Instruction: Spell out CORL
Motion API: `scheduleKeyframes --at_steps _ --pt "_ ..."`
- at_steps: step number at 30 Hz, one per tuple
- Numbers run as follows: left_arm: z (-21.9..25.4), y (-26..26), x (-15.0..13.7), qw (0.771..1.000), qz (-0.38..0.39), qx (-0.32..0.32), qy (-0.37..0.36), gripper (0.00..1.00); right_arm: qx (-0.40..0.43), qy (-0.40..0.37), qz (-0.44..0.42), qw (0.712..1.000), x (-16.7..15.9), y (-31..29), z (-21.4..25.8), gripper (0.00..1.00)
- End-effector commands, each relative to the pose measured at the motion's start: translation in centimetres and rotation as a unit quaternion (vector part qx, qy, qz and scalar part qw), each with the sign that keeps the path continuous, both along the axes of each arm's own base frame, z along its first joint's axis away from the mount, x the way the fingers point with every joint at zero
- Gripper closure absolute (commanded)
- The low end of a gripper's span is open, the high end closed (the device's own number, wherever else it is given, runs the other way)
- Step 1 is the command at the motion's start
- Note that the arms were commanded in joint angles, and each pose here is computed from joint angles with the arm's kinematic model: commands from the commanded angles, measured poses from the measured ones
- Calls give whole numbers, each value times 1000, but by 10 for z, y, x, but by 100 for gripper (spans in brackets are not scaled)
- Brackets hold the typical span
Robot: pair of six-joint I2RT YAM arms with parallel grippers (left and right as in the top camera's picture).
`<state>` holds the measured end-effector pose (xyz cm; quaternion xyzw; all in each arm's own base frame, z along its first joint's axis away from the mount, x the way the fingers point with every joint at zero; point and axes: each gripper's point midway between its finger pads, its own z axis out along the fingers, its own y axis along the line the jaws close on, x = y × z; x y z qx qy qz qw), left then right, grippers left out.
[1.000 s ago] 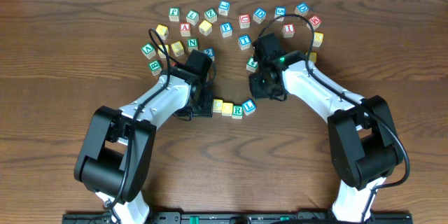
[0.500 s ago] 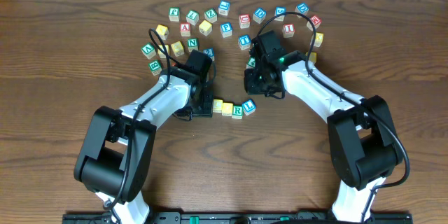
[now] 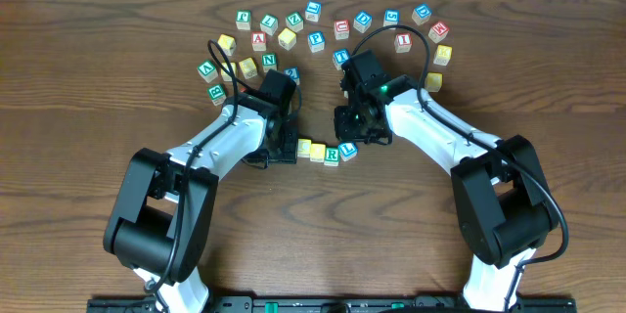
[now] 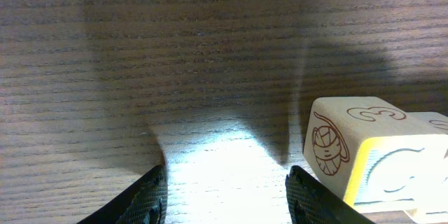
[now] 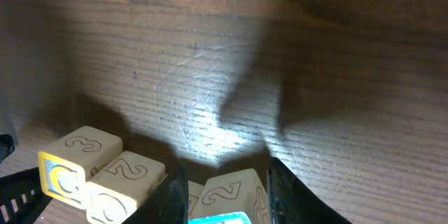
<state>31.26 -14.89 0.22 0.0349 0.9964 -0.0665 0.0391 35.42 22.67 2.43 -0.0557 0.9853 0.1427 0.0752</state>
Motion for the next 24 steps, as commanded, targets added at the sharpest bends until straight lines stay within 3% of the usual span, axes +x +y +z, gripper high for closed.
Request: scheduleKeyframes --at_steps 1,24 --pt "-5 2 -5 1000 4 5 10 46 -4 16 -3 1000 -7 -1 -6 69" --pt "-5 2 -5 1000 4 5 10 46 -37 36 -21 998 -16 -17 -10 70"
